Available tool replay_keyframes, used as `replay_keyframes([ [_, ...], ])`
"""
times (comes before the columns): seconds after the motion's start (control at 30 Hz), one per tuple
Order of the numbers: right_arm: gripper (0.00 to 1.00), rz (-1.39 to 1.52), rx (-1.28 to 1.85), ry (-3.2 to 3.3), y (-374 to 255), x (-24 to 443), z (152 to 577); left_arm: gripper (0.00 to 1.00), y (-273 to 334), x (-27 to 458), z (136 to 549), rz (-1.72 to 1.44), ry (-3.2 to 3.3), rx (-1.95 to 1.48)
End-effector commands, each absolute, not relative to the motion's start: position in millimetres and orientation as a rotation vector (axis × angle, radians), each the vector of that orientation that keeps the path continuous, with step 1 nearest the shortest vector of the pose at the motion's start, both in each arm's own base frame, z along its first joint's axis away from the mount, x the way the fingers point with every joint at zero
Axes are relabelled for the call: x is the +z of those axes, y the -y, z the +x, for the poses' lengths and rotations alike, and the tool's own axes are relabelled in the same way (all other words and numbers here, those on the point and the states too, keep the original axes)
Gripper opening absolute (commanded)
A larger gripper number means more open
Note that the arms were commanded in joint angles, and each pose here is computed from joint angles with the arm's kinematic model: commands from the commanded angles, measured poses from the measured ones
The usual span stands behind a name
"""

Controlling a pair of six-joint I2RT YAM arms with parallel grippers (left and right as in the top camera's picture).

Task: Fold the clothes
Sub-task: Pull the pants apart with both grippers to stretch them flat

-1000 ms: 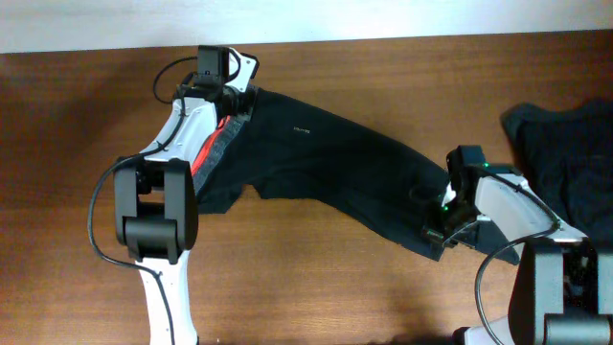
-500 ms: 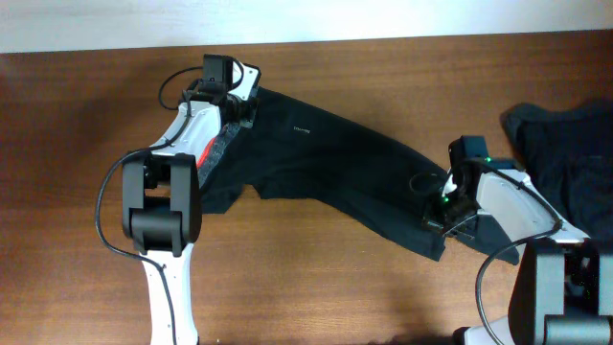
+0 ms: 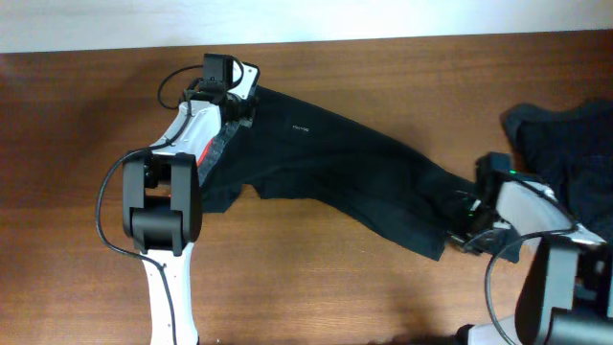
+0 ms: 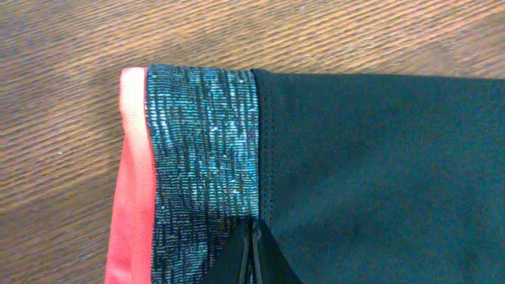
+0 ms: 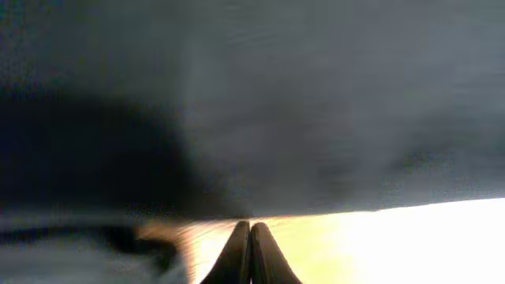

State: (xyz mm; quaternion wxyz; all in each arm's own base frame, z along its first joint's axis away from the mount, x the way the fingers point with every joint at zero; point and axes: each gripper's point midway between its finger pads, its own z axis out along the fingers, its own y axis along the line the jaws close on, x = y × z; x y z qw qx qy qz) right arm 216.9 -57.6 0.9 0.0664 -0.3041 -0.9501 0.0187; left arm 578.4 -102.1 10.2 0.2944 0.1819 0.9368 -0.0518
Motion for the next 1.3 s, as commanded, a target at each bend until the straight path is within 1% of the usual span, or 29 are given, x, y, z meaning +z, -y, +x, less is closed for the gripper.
replay_keyframes([
  [0.0,0.04,-0.913,-0.005,2.852,64.5,-1.1,210.6,0.04,76.9,-21.2,574.1,0.460,-2.565,-0.066],
  [0.07,0.04,-0.864,-0.149,2.885,55.3,4.5,219.9,0.04,73.2,-21.6,573.9,0.452,-2.570,-0.064],
  [0.27,0.04,-0.854,-0.270,2.977,49.7,55.2,246.6,0.04,71.2,-21.6,573.1,0.445,-2.572,-0.106],
  [0.4,0.04,-0.813,-0.380,3.012,30.8,66.4,251.1,0.04,75.2,-20.6,573.5,0.453,-2.563,-0.133],
  [0.5,0.04,-0.767,-0.419,3.024,19.1,57.3,254.2,0.04,76.2,-20.7,573.3,0.455,-2.564,-0.133],
  [0.67,0.04,-0.673,-0.480,3.056,-1.2,27.1,260.0,0.04,75.5,-21.0,572.9,0.453,-2.566,-0.133],
  [0.97,0.04,-0.645,-0.474,3.039,-6.0,4.9,257.5,0.04,75.7,-21.6,571.8,0.454,-2.571,-0.134],
  [1.13,0.04,-0.645,-0.478,3.061,-7.2,-20.7,250.4,0.04,75.5,-22.6,569.9,0.454,-2.580,-0.136],
  [1.2,0.04,-0.652,-0.437,3.061,-4.3,-32.1,242.8,0.04,75.4,-22.6,569.9,0.454,-2.580,-0.135],
  [1.27,0.04,-0.761,-0.279,3.019,11.4,-40.8,229.3,0.04,74.3,-22.9,569.7,0.452,-2.582,-0.133],
])
